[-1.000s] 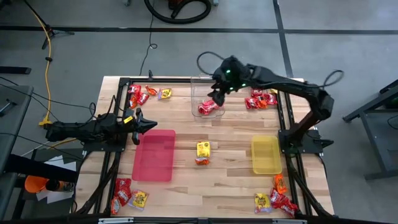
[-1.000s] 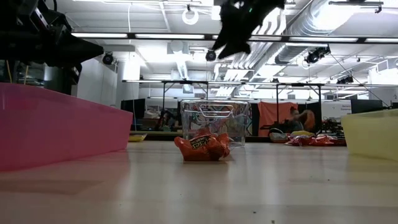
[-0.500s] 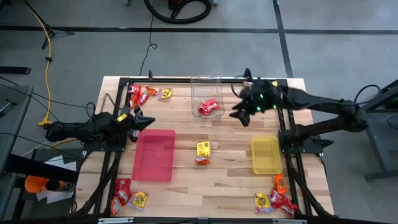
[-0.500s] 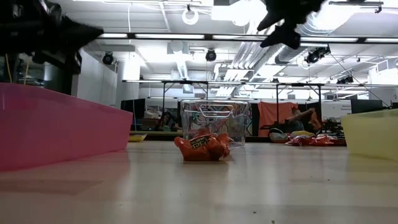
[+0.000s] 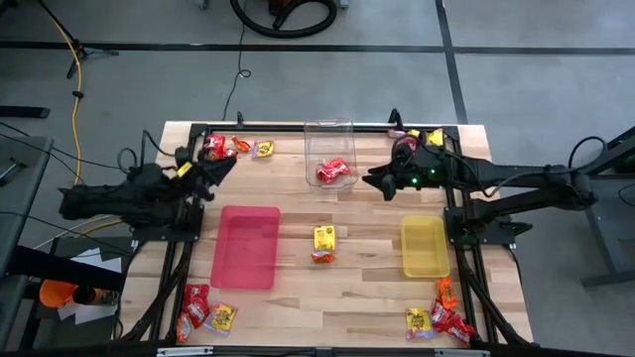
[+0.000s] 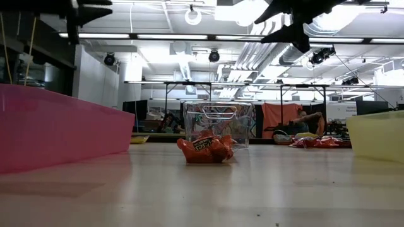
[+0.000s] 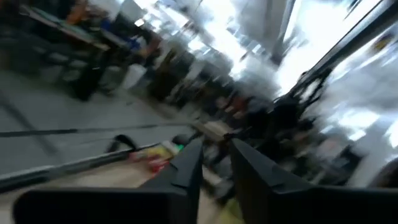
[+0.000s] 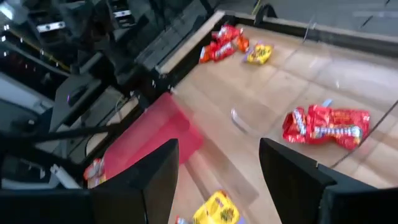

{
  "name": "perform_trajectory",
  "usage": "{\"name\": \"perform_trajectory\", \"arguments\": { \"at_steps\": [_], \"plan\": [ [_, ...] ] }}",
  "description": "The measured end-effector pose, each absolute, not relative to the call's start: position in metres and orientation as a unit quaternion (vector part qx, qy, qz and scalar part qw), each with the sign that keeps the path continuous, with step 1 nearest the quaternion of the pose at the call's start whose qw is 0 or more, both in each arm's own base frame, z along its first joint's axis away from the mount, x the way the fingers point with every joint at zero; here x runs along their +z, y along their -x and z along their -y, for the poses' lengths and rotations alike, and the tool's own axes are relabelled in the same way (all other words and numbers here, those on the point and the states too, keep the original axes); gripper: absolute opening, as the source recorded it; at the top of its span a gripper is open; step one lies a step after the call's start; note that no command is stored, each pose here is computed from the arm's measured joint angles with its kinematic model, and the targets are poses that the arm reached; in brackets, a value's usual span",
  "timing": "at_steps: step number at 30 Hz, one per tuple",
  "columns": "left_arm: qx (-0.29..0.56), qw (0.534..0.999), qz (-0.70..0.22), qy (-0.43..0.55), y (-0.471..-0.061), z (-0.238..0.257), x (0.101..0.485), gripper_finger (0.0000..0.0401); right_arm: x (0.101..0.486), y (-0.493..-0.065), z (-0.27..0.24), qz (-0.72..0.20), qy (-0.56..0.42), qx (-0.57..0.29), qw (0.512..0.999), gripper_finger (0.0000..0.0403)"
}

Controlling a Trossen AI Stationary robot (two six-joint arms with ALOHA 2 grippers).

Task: Sort candy
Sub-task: Put the red candy into the transparent bin

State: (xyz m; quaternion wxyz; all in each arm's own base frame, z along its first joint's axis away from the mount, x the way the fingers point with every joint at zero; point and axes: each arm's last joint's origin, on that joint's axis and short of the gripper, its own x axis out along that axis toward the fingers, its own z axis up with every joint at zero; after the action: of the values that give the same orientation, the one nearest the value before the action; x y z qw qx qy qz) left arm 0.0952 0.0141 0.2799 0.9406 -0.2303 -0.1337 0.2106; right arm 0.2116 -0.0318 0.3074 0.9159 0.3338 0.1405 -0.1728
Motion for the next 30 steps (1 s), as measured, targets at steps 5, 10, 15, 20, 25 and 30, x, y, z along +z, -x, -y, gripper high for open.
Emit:
{"name": "perform_trajectory", "arguments": {
  "at_steps": [5,10,15,20,25,30],
  "plan": [
    [0.326,0.925,-0.006,0.194,-0.102,-0.022,0.311,0.0145,0.309,-0.211,0.040,-0.127,-0.335,-0.190,0.914,0.0217],
    [0.393,0.883,-0.112,0.233,-0.114,-0.034,0.310,0.0178,0.308,-0.210,0.043,-0.129,-0.324,-0.194,0.917,0.0217],
    [0.475,0.795,-0.212,0.311,-0.130,-0.056,0.279,0.0183,0.306,-0.209,0.043,-0.144,-0.320,-0.187,0.918,0.0217],
    [0.566,0.681,-0.313,0.344,-0.134,-0.089,0.247,0.0183,0.302,-0.208,0.040,-0.179,-0.328,-0.157,0.914,0.0217],
    [0.617,0.609,-0.364,0.339,-0.139,-0.123,0.222,0.0183,0.299,-0.207,0.039,-0.197,-0.332,-0.150,0.910,0.0217],
    [0.621,0.577,-0.426,0.316,-0.142,-0.151,0.197,0.0183,0.299,-0.207,0.039,-0.199,-0.333,-0.144,0.910,0.0217]
  ]
}}
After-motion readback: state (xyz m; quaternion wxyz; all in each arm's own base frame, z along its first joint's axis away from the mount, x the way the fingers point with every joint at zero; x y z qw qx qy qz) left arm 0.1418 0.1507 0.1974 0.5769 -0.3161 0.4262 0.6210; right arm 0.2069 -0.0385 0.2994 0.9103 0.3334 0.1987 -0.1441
